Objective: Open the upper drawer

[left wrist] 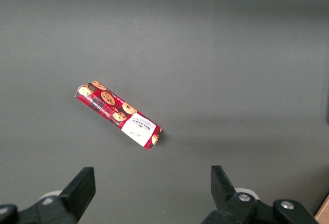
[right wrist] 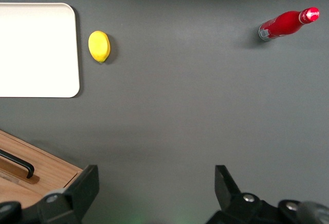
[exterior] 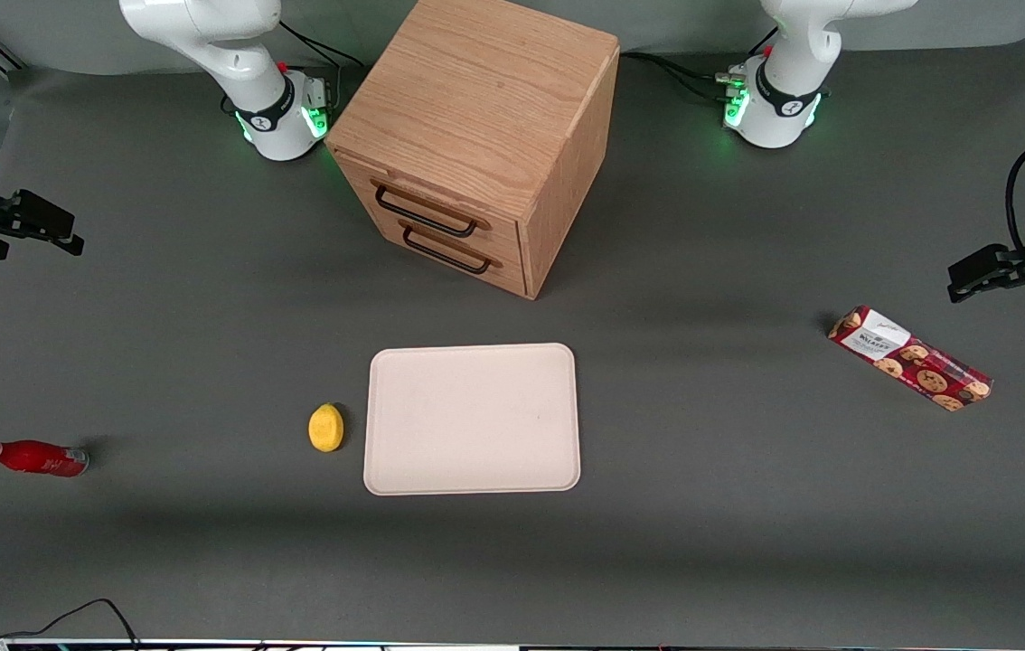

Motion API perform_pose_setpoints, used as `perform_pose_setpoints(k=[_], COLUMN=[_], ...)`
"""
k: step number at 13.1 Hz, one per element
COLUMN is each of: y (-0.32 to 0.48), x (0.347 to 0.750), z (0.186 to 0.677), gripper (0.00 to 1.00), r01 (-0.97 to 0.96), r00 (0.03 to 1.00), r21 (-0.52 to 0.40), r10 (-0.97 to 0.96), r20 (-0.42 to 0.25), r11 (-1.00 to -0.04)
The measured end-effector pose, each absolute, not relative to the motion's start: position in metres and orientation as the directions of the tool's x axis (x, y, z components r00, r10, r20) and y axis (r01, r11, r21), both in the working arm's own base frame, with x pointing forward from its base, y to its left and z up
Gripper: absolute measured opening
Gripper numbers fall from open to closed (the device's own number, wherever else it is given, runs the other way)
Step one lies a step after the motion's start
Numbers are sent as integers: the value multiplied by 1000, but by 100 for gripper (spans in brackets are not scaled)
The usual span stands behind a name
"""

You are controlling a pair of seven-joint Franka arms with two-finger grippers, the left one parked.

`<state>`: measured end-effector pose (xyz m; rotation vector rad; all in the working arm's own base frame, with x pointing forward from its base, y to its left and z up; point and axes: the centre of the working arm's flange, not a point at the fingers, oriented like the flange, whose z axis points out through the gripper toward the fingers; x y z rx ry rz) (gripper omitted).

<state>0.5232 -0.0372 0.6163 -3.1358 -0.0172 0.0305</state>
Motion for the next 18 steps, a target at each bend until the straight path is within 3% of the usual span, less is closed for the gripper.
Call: perform_pose_setpoints(k=[18], y=[-16], x=[525], z=[615], gripper=[100], r01=[50], r00=[999], r21=[-5], r10=[50], r20=[-22], r11=[-999])
